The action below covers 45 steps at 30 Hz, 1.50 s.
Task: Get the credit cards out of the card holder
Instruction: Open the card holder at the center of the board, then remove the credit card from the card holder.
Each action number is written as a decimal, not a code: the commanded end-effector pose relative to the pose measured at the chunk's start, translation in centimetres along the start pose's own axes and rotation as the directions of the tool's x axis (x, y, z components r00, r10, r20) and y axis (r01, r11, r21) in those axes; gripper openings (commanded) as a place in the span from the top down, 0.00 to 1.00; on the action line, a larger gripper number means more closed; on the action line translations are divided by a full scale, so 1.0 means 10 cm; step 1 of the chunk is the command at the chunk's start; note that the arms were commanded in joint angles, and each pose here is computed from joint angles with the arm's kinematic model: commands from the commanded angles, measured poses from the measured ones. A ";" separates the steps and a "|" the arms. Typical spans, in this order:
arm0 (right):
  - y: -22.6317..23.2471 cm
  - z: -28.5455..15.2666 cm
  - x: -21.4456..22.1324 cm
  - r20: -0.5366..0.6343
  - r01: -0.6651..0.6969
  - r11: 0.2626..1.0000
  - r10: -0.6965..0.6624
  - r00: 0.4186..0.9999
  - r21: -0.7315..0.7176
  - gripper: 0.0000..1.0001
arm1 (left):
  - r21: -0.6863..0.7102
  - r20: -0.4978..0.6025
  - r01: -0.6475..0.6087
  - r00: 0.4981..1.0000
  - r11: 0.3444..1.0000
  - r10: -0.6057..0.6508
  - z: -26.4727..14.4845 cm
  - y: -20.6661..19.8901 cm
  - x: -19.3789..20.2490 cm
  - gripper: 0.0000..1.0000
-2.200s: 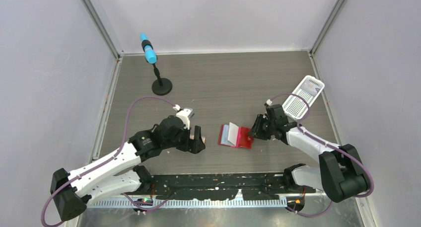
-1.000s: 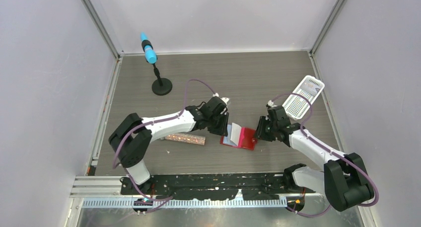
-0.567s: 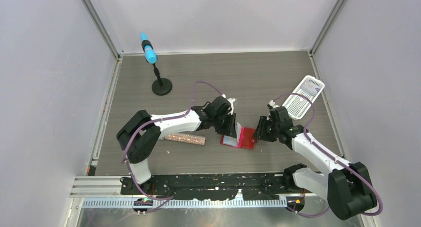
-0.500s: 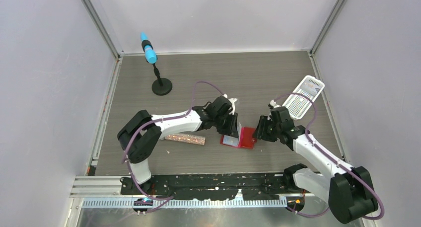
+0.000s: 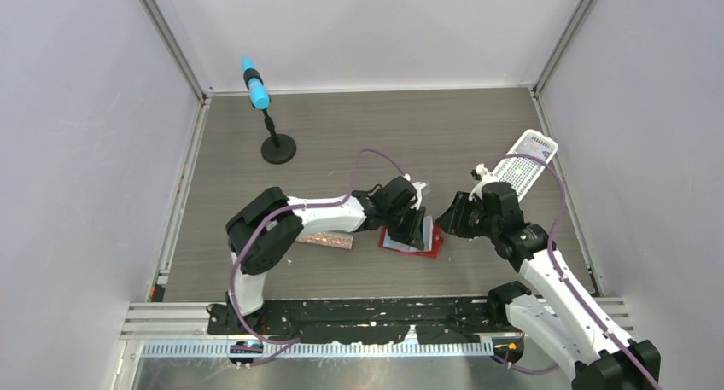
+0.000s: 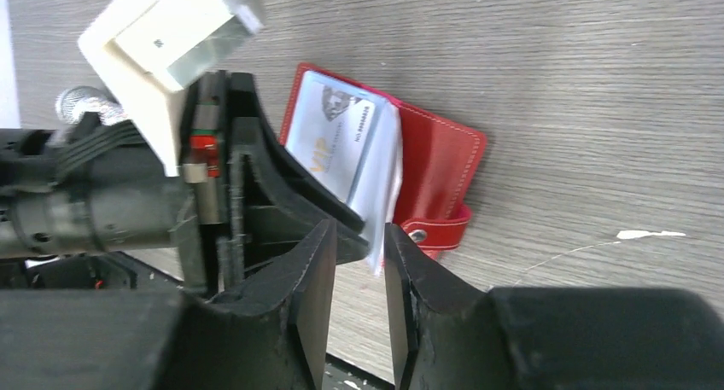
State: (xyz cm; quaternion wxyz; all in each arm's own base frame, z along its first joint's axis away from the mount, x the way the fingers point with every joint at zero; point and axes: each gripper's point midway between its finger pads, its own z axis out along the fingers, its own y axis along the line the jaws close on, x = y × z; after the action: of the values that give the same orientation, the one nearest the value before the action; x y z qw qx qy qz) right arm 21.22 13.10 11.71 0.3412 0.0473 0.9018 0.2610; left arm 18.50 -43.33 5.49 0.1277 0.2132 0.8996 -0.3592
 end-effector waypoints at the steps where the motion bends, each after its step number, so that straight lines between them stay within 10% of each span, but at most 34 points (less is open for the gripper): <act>1: 0.24 -0.06 -0.11 0.028 -0.016 0.994 0.019 0.999 -0.110 0.69 | 0.039 0.035 -0.027 0.999 0.999 0.026 0.06 -0.14 -0.11 0.76; 18: 0.13 0.41 0.05 -0.017 -0.131 0.984 0.130 0.991 -0.123 0.83 | 0.058 0.069 0.064 0.995 0.996 -0.068 0.07 -0.08 0.07 0.75; 45: 0.01 0.67 0.32 -0.091 -0.113 0.984 0.101 0.991 -0.140 0.75 | -0.184 0.126 0.098 0.989 0.978 -0.076 -0.48 0.66 -0.18 0.64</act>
State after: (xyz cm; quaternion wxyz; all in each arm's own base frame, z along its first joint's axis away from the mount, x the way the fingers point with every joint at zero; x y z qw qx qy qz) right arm 22.08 16.22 3.77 0.2596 0.0697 0.9086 0.3197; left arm 21.49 -35.48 5.41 0.1727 0.1273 0.9335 -0.2872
